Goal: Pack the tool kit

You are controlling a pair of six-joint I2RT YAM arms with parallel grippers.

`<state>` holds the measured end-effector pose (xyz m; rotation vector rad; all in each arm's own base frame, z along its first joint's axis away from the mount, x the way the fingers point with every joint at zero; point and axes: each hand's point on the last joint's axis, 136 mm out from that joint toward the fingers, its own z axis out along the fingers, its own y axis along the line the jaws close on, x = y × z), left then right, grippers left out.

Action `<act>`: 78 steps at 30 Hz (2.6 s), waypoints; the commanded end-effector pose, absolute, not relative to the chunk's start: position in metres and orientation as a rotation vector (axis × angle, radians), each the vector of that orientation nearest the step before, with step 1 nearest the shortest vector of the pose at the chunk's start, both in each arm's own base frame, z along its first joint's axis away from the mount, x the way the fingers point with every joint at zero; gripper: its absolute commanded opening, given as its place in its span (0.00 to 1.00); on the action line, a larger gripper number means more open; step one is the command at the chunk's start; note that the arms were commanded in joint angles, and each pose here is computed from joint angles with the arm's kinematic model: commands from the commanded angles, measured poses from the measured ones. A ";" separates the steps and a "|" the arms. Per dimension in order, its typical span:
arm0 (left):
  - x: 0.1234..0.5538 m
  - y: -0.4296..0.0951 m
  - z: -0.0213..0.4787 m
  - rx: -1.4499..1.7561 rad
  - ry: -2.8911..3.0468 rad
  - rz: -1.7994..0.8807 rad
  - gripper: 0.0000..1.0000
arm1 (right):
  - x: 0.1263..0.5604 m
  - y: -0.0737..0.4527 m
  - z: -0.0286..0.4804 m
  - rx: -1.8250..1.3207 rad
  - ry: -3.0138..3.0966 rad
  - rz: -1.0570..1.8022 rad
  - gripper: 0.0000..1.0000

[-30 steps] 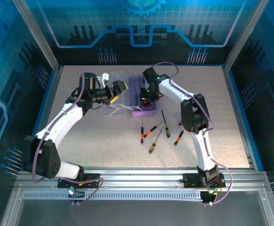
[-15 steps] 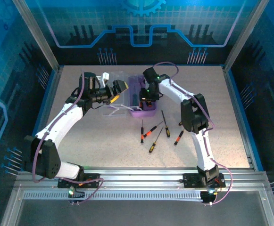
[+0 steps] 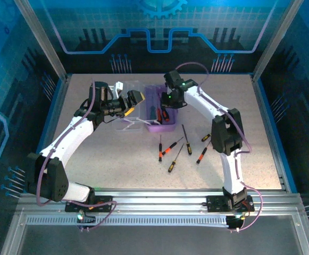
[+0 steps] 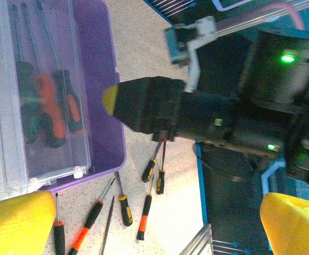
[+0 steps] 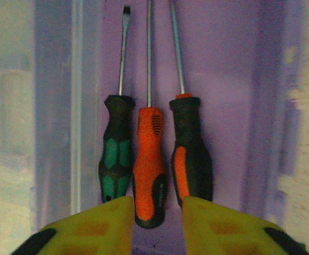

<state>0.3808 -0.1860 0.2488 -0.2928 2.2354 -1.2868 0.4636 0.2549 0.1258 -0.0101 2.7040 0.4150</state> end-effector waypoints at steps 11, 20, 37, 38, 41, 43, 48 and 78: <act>0.375 -0.171 0.264 -0.284 2.199 -1.191 0.99 | 0.401 0.174 0.164 0.060 2.602 0.201 0.18; 0.344 -0.153 0.294 -0.375 2.113 -1.168 0.99 | 0.306 0.124 0.140 0.117 2.571 0.237 0.24; 0.279 -0.126 0.215 -0.461 1.960 -1.161 0.99 | 0.288 0.131 0.103 0.017 2.528 0.310 0.34; 0.281 -0.127 0.213 -0.465 1.953 -1.166 0.99 | 0.289 0.130 0.100 0.029 2.552 0.293 0.34; 0.281 -0.134 0.211 -0.442 1.948 -1.222 0.99 | 0.292 0.137 0.094 -0.010 2.622 0.279 0.32; 0.278 -0.138 0.204 -0.443 1.989 -1.246 0.99 | 0.294 0.143 0.090 -0.047 2.643 0.269 0.30; 0.264 -0.138 0.168 -0.525 2.088 -1.254 0.99 | 0.297 0.150 0.071 -0.128 2.709 0.219 0.29; 0.253 -0.174 0.133 -0.566 2.097 -1.267 0.99 | 0.281 0.155 0.035 -0.260 2.921 0.000 0.29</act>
